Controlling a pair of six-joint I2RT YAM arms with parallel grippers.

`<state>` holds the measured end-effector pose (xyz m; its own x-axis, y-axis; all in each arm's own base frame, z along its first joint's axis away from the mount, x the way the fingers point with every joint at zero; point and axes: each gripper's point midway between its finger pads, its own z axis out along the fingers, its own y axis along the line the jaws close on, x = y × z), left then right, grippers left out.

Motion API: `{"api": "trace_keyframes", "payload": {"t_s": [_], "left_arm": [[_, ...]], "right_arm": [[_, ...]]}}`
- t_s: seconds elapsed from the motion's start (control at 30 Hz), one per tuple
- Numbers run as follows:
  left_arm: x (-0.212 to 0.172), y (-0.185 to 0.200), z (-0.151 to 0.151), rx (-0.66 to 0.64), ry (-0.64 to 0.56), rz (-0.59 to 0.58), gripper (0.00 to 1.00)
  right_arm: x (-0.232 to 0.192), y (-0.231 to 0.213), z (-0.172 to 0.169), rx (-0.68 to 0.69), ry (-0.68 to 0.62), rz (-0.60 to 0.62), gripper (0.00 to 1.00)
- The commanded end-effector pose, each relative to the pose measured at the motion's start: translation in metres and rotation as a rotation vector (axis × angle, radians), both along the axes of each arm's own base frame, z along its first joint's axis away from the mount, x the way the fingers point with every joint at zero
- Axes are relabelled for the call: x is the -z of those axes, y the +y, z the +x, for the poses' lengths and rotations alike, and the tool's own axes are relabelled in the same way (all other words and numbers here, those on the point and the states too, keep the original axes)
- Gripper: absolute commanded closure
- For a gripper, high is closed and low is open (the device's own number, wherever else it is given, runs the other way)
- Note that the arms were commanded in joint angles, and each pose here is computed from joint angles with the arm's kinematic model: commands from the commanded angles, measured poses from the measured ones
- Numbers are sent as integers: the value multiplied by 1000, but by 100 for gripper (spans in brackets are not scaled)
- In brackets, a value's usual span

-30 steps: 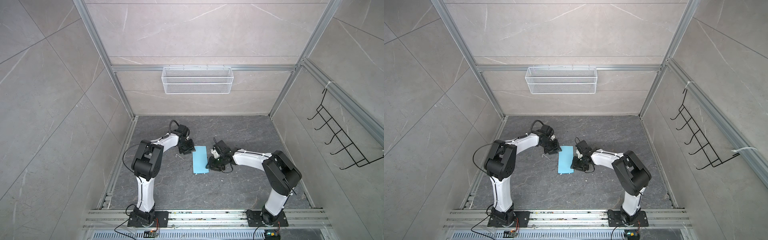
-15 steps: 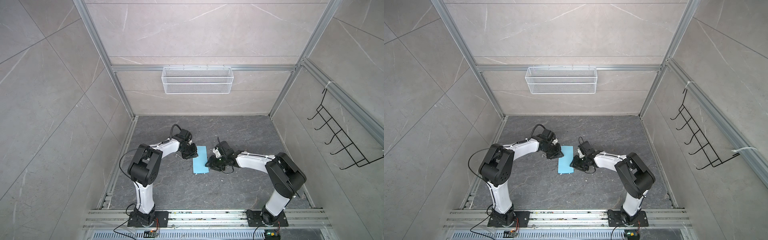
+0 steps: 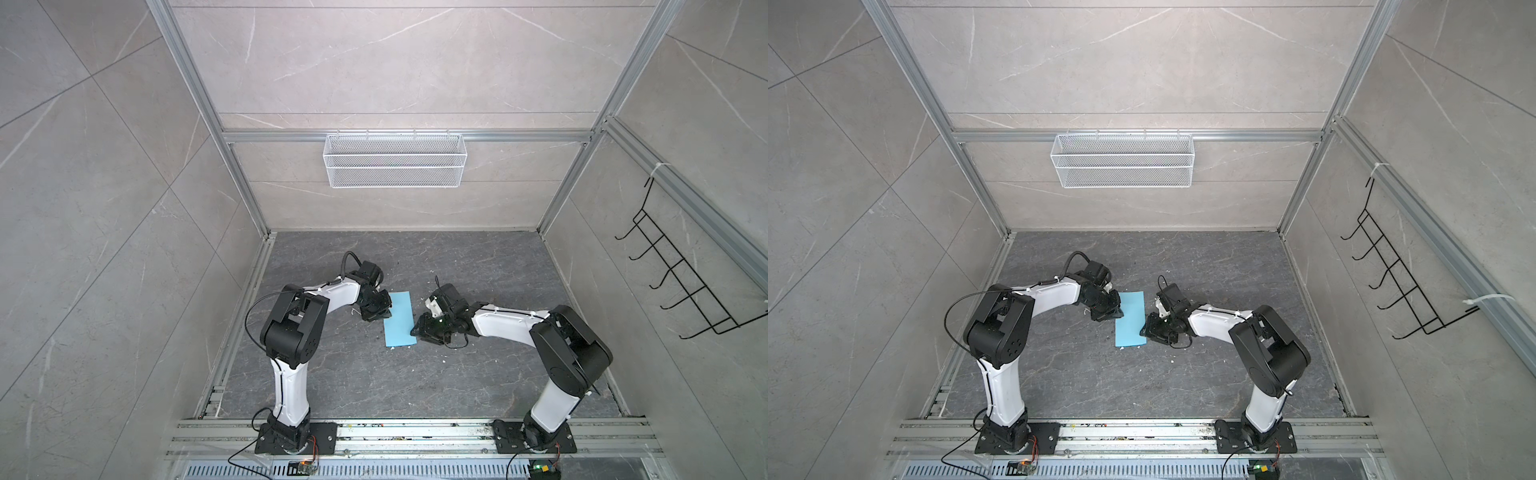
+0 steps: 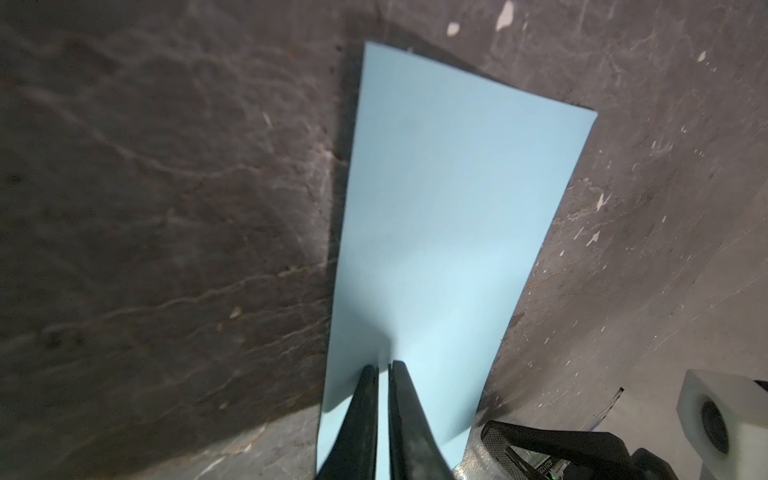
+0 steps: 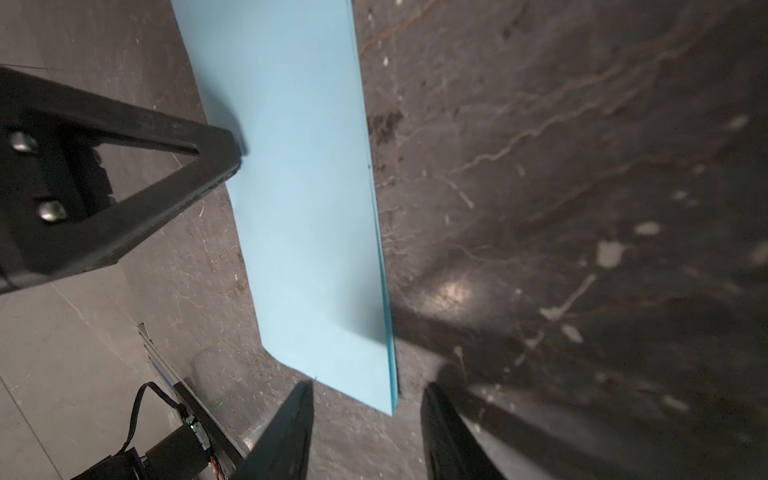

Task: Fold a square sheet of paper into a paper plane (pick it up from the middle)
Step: 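Lower both grippers onto the sheet's ends, pinching it at each end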

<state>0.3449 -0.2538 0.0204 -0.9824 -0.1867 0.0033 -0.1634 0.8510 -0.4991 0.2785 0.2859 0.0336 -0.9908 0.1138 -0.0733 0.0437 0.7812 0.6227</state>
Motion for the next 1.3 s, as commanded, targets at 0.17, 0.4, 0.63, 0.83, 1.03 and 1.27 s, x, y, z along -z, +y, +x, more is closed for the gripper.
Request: {"api": "trace_keyframes", "payload": {"t_s": [0.17, 0.4, 0.63, 0.83, 1.03, 1.27], "left_arm": [[23, 16, -13, -28, 77, 81, 87], [26, 16, -15, -25, 86, 81, 87], [27, 16, -15, -21, 87, 83, 87], [29, 17, -16, -19, 90, 88, 87], [30, 18, -16, -20, 93, 92, 87], [31, 18, -17, -17, 93, 96, 87]], "right_arm": [[5, 7, 1, -16, 36, 27, 58], [7, 12, 1, -34, 43, 41, 61], [4, 17, 3, -40, 30, 76, 64], [-2, 17, 5, -36, 6, 99, 65], [-2, 16, 5, -33, 10, 99, 70], [-8, 15, 0, -40, 20, 100, 72]]}}
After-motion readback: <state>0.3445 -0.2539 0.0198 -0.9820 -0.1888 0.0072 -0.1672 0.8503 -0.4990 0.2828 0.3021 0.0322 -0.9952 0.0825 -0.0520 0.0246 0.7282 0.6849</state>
